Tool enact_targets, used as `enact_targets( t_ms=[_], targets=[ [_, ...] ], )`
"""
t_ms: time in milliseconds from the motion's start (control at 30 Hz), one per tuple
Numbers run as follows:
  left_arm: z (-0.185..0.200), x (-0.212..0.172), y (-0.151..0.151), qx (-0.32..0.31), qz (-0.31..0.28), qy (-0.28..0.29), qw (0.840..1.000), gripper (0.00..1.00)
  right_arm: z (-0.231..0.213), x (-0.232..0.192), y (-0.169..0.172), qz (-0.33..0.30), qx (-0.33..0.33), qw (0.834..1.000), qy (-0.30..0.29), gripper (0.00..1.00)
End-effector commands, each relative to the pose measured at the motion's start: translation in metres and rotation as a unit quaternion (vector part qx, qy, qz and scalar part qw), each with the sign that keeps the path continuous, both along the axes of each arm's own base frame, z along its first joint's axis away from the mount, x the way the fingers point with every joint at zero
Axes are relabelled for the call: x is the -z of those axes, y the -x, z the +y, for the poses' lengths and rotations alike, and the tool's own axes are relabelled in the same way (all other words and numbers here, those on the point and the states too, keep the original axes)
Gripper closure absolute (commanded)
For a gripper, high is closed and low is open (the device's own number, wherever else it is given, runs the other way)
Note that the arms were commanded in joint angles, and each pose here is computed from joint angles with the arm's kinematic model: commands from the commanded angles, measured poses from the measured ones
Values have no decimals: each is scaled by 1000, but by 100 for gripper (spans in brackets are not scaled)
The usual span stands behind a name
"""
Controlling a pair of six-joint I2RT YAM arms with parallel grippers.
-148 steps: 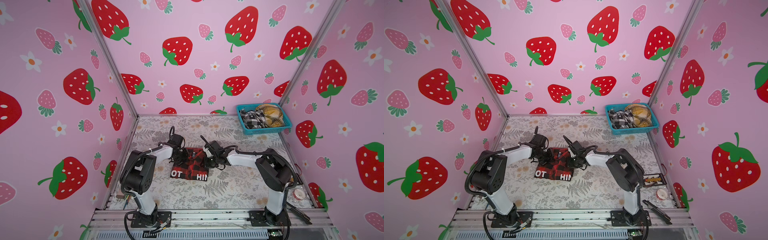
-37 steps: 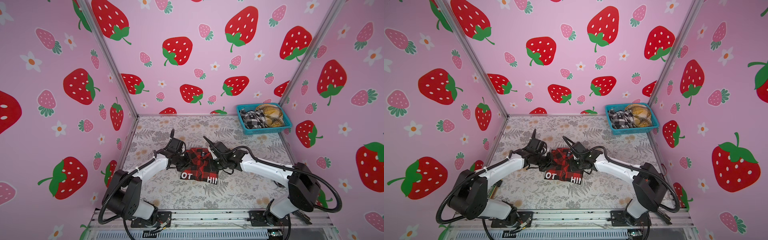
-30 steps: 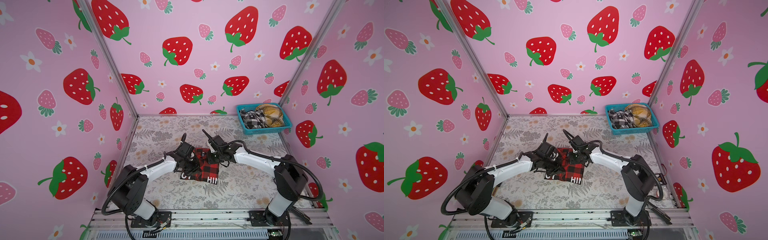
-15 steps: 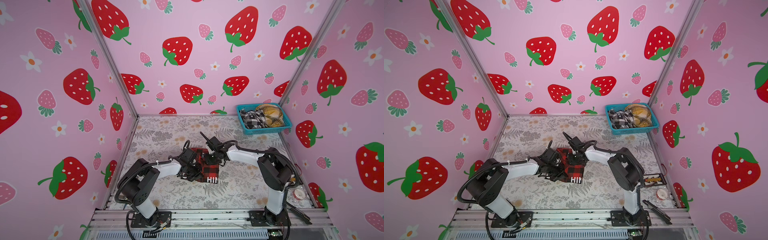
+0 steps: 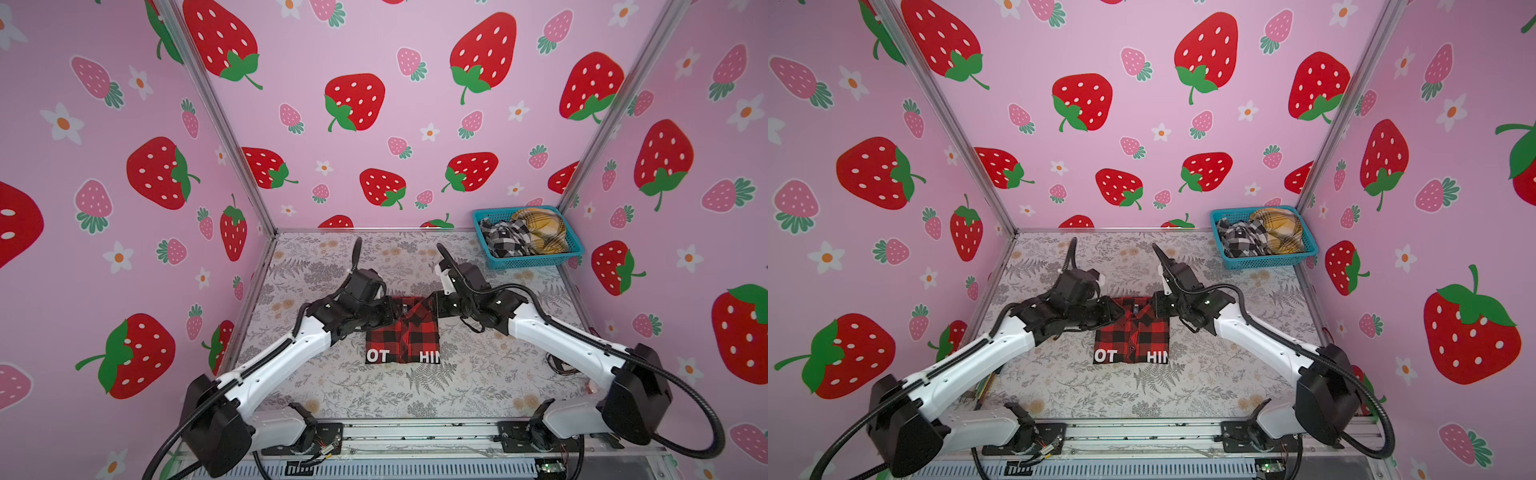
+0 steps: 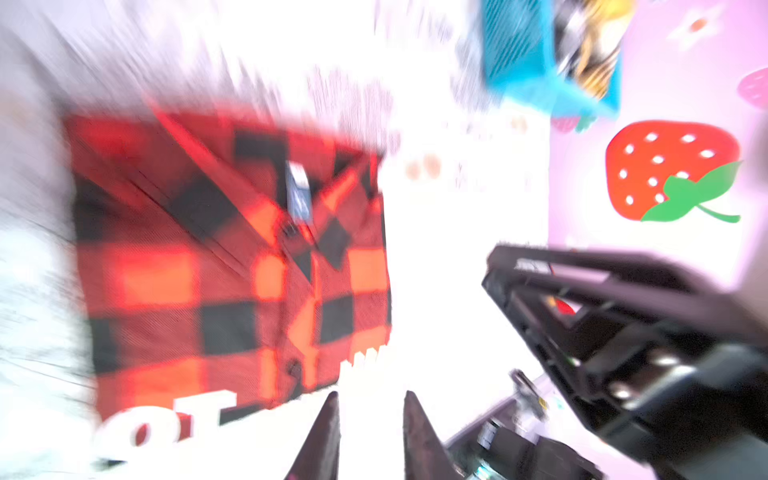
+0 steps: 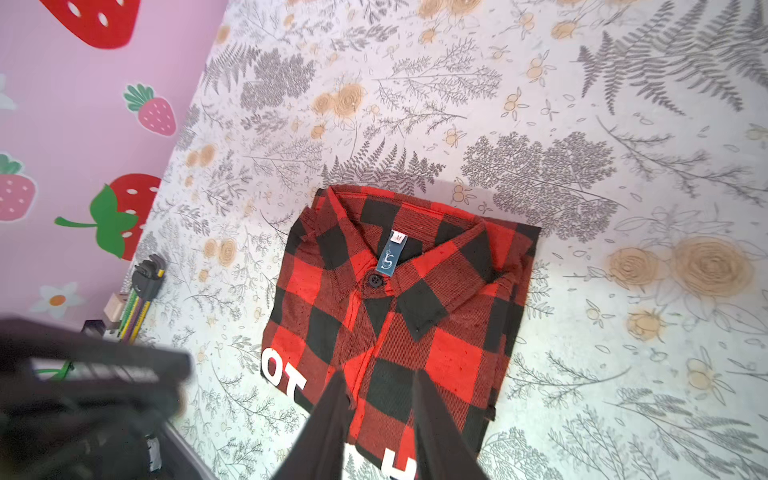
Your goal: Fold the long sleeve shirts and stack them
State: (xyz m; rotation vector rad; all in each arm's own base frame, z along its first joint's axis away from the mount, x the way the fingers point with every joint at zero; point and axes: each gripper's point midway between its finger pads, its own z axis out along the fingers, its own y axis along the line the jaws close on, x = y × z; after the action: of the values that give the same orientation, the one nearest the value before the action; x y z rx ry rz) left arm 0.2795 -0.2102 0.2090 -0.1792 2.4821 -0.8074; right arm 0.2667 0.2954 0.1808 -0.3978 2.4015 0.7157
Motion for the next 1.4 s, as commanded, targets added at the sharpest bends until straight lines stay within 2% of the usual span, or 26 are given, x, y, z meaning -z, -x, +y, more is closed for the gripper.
enact_targets(
  t_ms=[0, 67, 133, 200, 300, 367, 567, 767, 1000, 1367],
  targets=[
    [77, 20, 0, -66, 0, -96, 993, 62, -28, 43, 1, 25, 38, 998, 31, 66],
    [97, 21, -4, -90, -7, -71, 993, 55, -32, 52, 6, 34, 41, 998, 22, 65],
    [112, 28, -3, -107, 13, -37, 993, 48, -34, 61, 11, 44, 41, 998, 16, 63],
    [117, 37, -1, -107, 50, 19, 993, 46, -35, 68, 14, 54, 40, 998, 14, 62],
    [112, 54, 0, -107, 106, 124, 981, 46, -31, 73, 18, 62, 28, 998, 7, 61],
    [108, 67, 2, -107, 130, 157, 973, 43, -26, 75, 20, 68, 16, 998, 2, 62],
    [106, 98, 9, -121, 169, 177, 962, 30, -11, 81, 25, 91, -11, 996, -17, 68],
    [108, 119, 9, -133, 198, 171, 956, 24, 0, 86, 28, 104, -32, 994, -31, 74],
    [108, 144, 9, -147, 226, 176, 947, 24, 6, 97, 32, 122, -40, 991, -38, 77],
    [104, 172, 4, -155, 247, 191, 937, 23, -2, 140, 34, 181, -6, 984, -2, 81]
  ],
)
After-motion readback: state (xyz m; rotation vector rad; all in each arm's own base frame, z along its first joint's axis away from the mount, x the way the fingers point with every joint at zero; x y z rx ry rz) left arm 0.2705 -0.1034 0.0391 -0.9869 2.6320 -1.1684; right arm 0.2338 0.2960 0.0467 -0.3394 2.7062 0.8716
